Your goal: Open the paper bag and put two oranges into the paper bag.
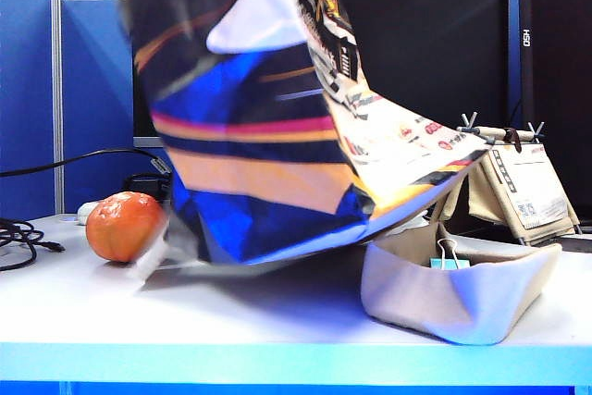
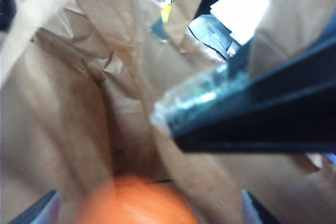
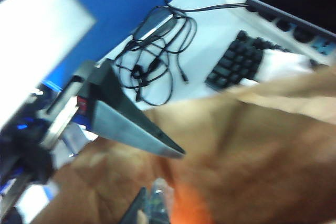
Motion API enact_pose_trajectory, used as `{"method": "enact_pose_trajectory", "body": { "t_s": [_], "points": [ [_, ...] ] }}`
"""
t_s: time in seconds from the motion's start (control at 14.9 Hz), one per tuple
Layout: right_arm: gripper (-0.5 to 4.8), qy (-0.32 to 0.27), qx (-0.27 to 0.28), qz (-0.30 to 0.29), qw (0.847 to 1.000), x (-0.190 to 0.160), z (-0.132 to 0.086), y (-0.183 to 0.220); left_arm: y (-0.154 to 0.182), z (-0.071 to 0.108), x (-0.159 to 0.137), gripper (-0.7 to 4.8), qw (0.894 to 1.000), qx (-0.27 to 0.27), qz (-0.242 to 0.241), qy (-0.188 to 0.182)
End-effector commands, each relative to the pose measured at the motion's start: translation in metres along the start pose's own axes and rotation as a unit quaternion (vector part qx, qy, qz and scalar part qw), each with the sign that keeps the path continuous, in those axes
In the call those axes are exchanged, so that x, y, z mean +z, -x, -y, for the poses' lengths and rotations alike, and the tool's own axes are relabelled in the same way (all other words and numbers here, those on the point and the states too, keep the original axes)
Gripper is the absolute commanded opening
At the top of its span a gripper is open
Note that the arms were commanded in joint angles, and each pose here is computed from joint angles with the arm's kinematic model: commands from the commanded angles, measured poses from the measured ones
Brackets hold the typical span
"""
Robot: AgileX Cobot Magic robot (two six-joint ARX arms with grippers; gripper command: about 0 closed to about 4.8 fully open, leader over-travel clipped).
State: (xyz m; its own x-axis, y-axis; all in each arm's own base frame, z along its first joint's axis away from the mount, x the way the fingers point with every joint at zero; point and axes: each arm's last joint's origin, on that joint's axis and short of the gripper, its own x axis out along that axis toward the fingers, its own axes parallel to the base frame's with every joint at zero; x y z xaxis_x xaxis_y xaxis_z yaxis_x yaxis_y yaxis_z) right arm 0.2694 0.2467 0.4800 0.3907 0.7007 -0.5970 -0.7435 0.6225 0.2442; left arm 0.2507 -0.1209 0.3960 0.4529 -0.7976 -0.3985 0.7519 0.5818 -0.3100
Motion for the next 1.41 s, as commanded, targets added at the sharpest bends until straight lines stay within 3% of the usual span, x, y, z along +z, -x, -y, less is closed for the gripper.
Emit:
{"method": "enact_pose_trajectory", "body": {
  "t_s": [0.07,0.2,0.4,0.6,0.74,0.81,0.94,1.07,1.21,1.41],
  "points": [
    [-0.01,0.018,-0.020,0.015,1.000,0.002,0.000,0.003,0.002,0.002,0.007,4.79,1.000,-0.008,0.028,0.002],
    [-0.01,0.051,-0.078,0.021,0.995,0.004,0.004,0.003,0.005,0.004,0.014,4.79,0.998,-0.012,0.059,-0.019],
    [-0.01,0.051,-0.090,0.054,0.993,0.010,0.013,0.006,0.013,0.008,0.023,4.79,0.996,0.021,0.078,-0.034],
    [0.15,0.043,-0.099,0.047,0.993,0.009,0.021,0.008,0.021,0.010,0.020,4.79,0.993,0.077,0.069,-0.063],
    [2.44,0.040,-0.100,0.033,0.994,0.007,0.021,0.008,0.023,0.009,0.018,4.79,0.990,0.112,0.058,-0.068],
    [2.84,0.038,-0.099,0.022,0.994,0.005,0.021,0.008,0.024,0.009,0.016,4.79,0.990,0.113,0.052,-0.073],
    [2.87,0.033,-0.094,0.005,0.995,0.001,0.020,0.008,0.024,0.009,0.015,4.79,0.990,0.113,0.047,-0.072],
    [4.54,0.004,-0.087,-0.006,0.996,-0.002,0.019,0.009,0.024,0.008,0.016,4.79,0.987,0.134,0.047,-0.074],
    [4.72,0.003,-0.086,-0.013,0.996,-0.003,0.018,0.008,0.025,0.006,0.016,4.79,0.980,0.171,0.044,-0.089],
    [4.72,0.008,-0.084,-0.010,0.996,-0.003,0.014,0.010,0.039,-0.001,0.015,4.79,0.960,0.261,0.042,-0.090]
  ]
}}
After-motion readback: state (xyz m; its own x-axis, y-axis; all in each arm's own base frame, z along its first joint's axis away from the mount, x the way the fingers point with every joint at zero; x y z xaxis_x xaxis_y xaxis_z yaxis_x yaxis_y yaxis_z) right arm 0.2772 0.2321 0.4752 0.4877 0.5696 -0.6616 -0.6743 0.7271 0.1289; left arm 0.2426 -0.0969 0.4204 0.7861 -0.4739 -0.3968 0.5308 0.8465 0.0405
